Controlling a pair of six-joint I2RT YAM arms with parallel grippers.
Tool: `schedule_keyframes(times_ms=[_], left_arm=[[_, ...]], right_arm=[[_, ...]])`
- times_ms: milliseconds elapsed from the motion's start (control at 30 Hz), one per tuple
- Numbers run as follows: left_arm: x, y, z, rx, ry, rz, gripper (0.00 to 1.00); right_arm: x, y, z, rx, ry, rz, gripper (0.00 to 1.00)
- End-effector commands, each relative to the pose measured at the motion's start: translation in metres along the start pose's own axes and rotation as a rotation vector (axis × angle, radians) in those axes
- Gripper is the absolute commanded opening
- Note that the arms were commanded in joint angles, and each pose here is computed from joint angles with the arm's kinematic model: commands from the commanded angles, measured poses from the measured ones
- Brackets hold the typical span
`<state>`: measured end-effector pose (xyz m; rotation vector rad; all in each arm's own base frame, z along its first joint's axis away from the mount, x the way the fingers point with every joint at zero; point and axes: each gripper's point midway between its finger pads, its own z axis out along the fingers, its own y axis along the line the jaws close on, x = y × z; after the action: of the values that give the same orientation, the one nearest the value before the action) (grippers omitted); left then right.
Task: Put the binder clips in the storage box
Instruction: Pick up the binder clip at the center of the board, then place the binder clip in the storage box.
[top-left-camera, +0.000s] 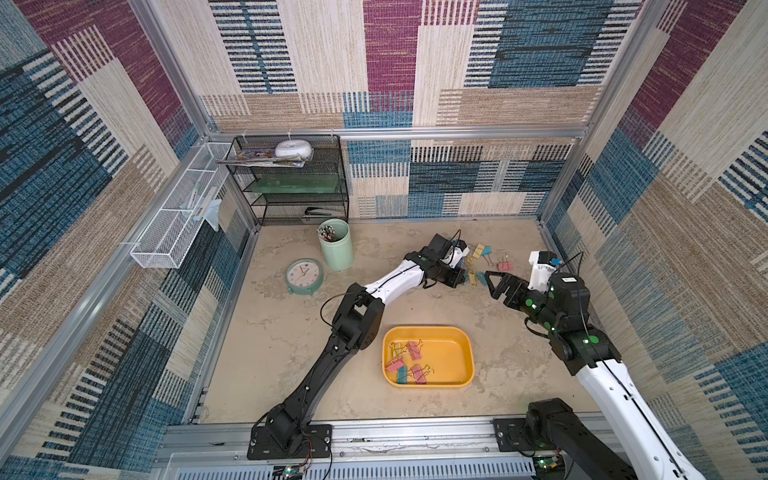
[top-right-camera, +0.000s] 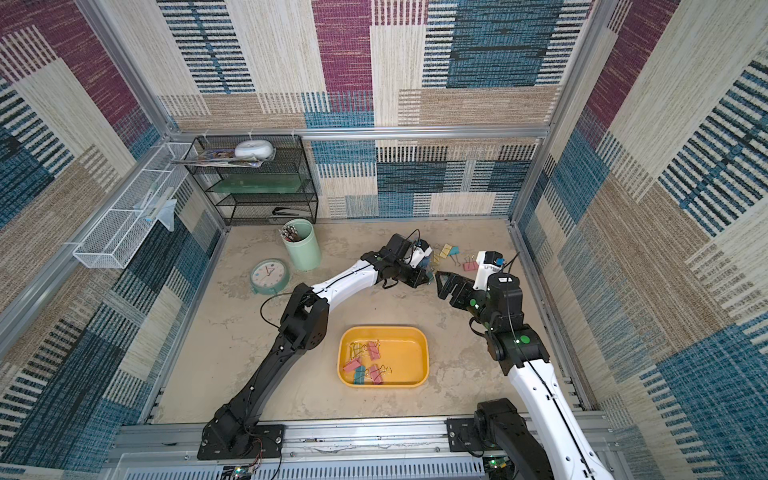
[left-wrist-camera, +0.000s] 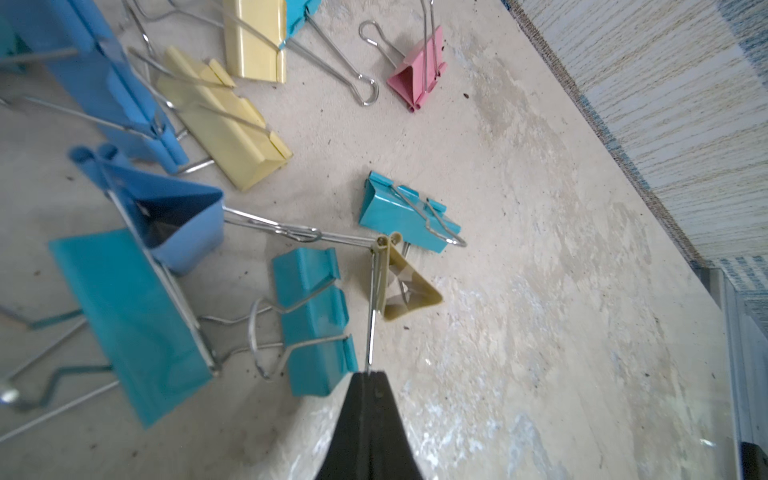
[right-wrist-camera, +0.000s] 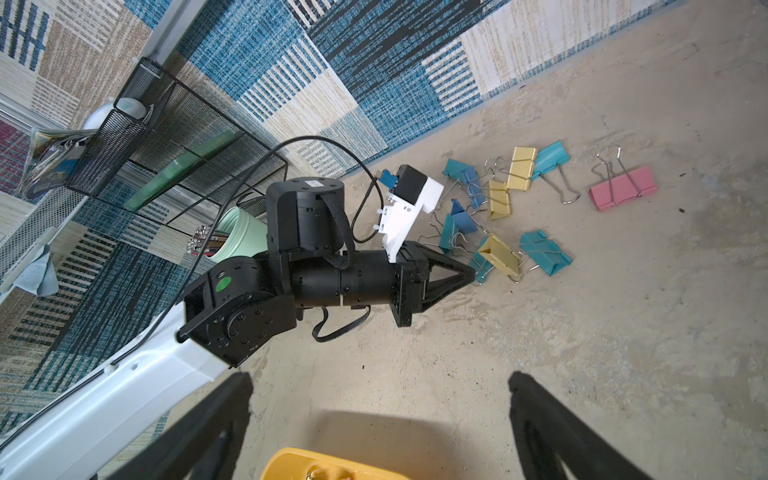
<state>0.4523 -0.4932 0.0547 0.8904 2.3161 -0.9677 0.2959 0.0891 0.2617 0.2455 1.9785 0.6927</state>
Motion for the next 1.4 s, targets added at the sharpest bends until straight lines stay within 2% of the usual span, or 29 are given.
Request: schedule_keyframes(times_ms=[0, 167, 267, 467, 700, 867, 967, 1167, 1300, 1367], left_arm=[[-0.013, -0.015, -0.014, 0.032, -0.025, 0.006, 0.00], [-0.031, -0.056, -0.048, 0.080, -0.080, 0.046, 0.00], [-0.042, -0.083, -0.075, 0.097, -0.137, 0.062, 0.00], [-0.031, -0.109, -0.125, 0.050, -0.153, -0.005, 0.00], [0.037, -0.105, -0.193, -0.122, -0.094, -0.121, 0.00], [0.095, -0.118, -0.256, -0.254, -0.044, -0.132, 0.00], [0.139, -0.118, -0.284, -0.348, 0.029, -0.133, 0.00], [0.204, -0.142, -0.289, -0.346, 0.190, -0.072, 0.00], [0.221, -0.132, -0.279, -0.451, 0.239, 0.006, 0.00], [0.219, -0.125, -0.269, -0.491, 0.225, 0.052, 0.00]], right_arm=[[-0.005, 0.003, -0.004, -0.006, -0.021, 0.002, 1.00], [-0.002, -0.002, -0.004, 0.009, -0.023, 0.019, 1.00], [0.000, -0.014, 0.002, 0.066, -0.009, 0.049, 1.00], [-0.012, -0.040, 0.005, 0.142, -0.012, 0.129, 1.00], [-0.016, -0.027, -0.007, 0.062, -0.060, 0.144, 1.00], [0.008, -0.006, 0.003, -0.119, 0.021, 0.155, 0.99], [0.017, 0.000, 0.008, -0.166, 0.071, 0.165, 0.98], [0.024, 0.008, 0.011, -0.181, 0.092, 0.147, 0.98], [0.030, 0.011, 0.015, -0.185, 0.107, 0.149, 0.98], [0.034, 0.012, 0.016, -0.187, 0.116, 0.152, 0.98]])
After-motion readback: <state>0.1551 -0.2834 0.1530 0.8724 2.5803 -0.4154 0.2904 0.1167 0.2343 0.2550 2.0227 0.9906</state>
